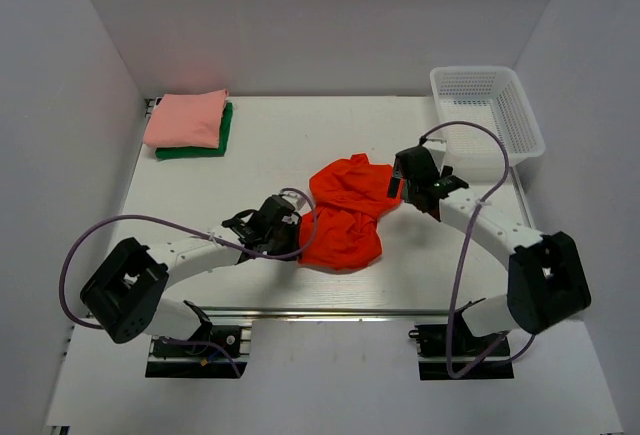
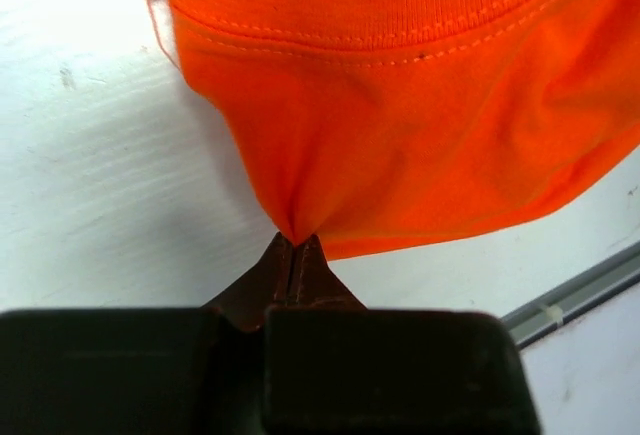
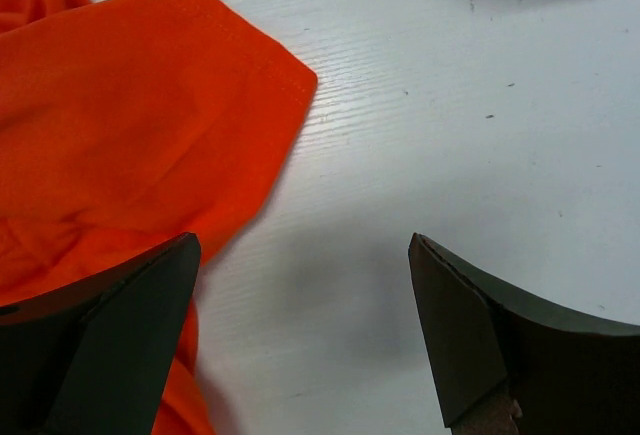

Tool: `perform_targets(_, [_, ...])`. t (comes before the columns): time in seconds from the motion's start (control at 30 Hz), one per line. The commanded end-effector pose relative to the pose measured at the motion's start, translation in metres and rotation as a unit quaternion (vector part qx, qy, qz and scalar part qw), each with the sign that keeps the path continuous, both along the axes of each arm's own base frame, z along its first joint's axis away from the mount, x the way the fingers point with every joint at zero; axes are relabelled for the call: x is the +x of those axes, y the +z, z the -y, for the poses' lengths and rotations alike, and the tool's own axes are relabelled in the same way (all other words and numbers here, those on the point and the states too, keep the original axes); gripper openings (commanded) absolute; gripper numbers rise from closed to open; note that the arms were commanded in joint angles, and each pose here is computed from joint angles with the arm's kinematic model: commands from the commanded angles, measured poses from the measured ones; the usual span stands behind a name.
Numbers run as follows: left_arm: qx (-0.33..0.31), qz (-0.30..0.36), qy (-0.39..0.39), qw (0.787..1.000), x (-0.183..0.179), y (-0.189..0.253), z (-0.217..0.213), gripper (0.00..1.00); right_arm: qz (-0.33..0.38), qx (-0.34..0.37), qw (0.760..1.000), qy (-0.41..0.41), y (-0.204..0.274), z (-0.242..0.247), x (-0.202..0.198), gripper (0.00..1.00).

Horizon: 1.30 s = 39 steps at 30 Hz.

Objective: Fold and stack the t-shirts

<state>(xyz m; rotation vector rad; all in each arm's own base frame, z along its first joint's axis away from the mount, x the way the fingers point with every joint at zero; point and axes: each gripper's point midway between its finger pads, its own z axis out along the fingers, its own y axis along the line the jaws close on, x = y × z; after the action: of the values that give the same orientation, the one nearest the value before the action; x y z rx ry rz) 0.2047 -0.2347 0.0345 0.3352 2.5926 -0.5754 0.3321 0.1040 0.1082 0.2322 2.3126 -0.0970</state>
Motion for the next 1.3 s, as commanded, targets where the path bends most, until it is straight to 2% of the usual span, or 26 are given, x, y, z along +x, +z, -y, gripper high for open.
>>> perform_targets(0.0, [-0.016,0.053,0.028,0.998,0.022,0.027,0.005,0.0,-0.002,0.022,0.999,-0.027,0.004,0.002,0.021,0.9])
perform_targets(0.23, [-0.059,0.12,0.046,0.99,0.032,0.072,0.003,0.0,-0.029,0.041,0.999,-0.014,-0.021,-0.004,0.05,0.9])
perform_targets(0.37, [-0.067,0.137,0.046,0.987,0.032,0.082,0.0,0.0,-0.046,0.072,0.996,0.01,-0.039,-0.014,0.065,0.85])
perform_targets(0.53, [-0.06,0.131,0.046,0.989,0.031,0.08,-0.001,0.0,-0.053,0.084,0.995,0.01,-0.055,-0.018,0.079,0.84])
perform_targets(0.67, [-0.061,0.132,0.039,0.989,0.032,0.084,0.002,0.0,-0.073,0.082,0.994,0.012,-0.075,-0.019,0.081,0.78])
perform_targets(0.7, [-0.064,0.135,0.039,0.988,0.034,0.088,0.004,0.0,-0.067,0.086,0.994,0.012,-0.074,-0.02,0.085,0.73])
perform_targets(0.77, [-0.058,0.14,0.039,0.988,0.036,0.09,0.002,0.0,-0.069,0.084,0.994,0.012,-0.083,-0.022,0.088,0.69])
perform_targets(0.8, [-0.055,0.142,0.043,0.987,0.037,0.09,0.001,0.0,-0.066,0.085,0.994,0.012,-0.082,-0.023,0.093,0.61])
perform_targets(0.83, [-0.057,0.149,0.04,0.986,0.038,0.096,0.001,0.0,-0.072,0.084,0.994,0.012,-0.087,-0.024,0.093,0.47])
perform_targets(0.87, [-0.061,0.159,0.045,0.984,0.041,0.104,0.001,0.0,-0.076,0.089,0.993,0.018,-0.087,-0.027,0.093,0.17])
perform_targets(0.9, [-0.054,0.165,0.048,0.984,0.043,0.104,-0.002,0.0,-0.071,0.092,0.993,0.02,-0.084,-0.029,0.096,0.06])
perform_targets(0.93, [-0.057,0.175,0.054,0.981,0.046,0.113,-0.003,0.0,-0.061,0.096,0.993,0.02,-0.076,-0.029,0.098,0.0])
perform_targets(1.03, [-0.047,0.211,0.075,0.974,0.056,0.14,-0.012,0.0,-0.03,0.078,0.997,0.0,-0.056,-0.016,0.098,0.0])
perform_targets(1.23, [-0.022,0.272,0.154,0.95,0.082,0.211,-0.041,0.0,0.094,0.042,0.994,-0.032,0.057,0.017,0.092,0.0])
perform_targets(1.27, [-0.033,0.29,0.166,0.942,0.085,0.235,-0.044,0.0,0.134,0.049,0.989,-0.036,0.094,0.023,0.086,0.0])
